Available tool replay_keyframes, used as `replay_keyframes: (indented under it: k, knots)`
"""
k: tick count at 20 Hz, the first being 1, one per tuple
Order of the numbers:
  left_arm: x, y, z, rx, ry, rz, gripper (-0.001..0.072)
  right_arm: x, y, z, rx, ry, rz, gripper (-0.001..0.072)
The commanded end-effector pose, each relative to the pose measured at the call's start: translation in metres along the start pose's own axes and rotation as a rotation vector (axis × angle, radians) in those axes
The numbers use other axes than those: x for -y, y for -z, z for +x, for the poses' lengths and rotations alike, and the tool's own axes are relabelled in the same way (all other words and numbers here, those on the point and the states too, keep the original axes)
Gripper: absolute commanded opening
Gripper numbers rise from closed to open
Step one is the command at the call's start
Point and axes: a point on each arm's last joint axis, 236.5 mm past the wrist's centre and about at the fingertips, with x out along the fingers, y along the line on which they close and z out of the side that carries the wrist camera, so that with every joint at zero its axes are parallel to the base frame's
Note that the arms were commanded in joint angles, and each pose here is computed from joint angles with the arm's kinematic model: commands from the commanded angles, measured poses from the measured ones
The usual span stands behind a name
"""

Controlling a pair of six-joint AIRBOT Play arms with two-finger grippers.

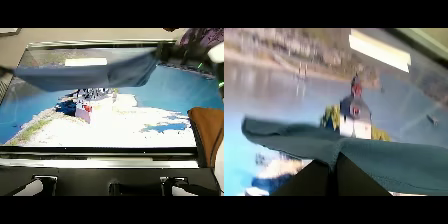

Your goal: Fold the clothes and pants, and hang the long-sleeved shirts on hangers.

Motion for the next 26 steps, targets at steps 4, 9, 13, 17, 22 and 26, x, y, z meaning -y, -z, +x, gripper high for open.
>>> replay_keyframes:
  k: [4, 9, 13, 17, 22, 26]
  knots:
    - [0.082, -0.122, -0.203, 0.473, -0.286, 0.286, 0.0015, -0.116, -0.1, -0.179, 0.352, 0.065, -0.26, 0.0028]
    - [0.104, -0.093, -0.3, 0.588, -0.421, 0.32, 0.0016, -0.169, -0.09, -0.304, 0.527, 0.094, -0.269, 0.0028]
    - [0.106, -0.074, -0.306, 0.551, -0.425, 0.314, 0.0016, -0.182, -0.08, -0.315, 0.521, 0.033, -0.175, 0.0028]
    - [0.087, -0.065, -0.242, 0.391, -0.361, 0.329, 0.0016, -0.134, -0.055, -0.228, 0.3, 0.051, -0.045, 0.0029]
    - [-0.018, 0.015, -0.055, -0.053, -0.295, 0.198, 0.0017, 0.006, 0.029, -0.051, -0.076, 0.203, 0.186, 0.0029]
    - [-0.099, 0.111, 0.084, -0.269, -0.307, 0.104, 0.0017, 0.106, 0.101, 0.061, -0.211, 0.296, 0.322, 0.0029]
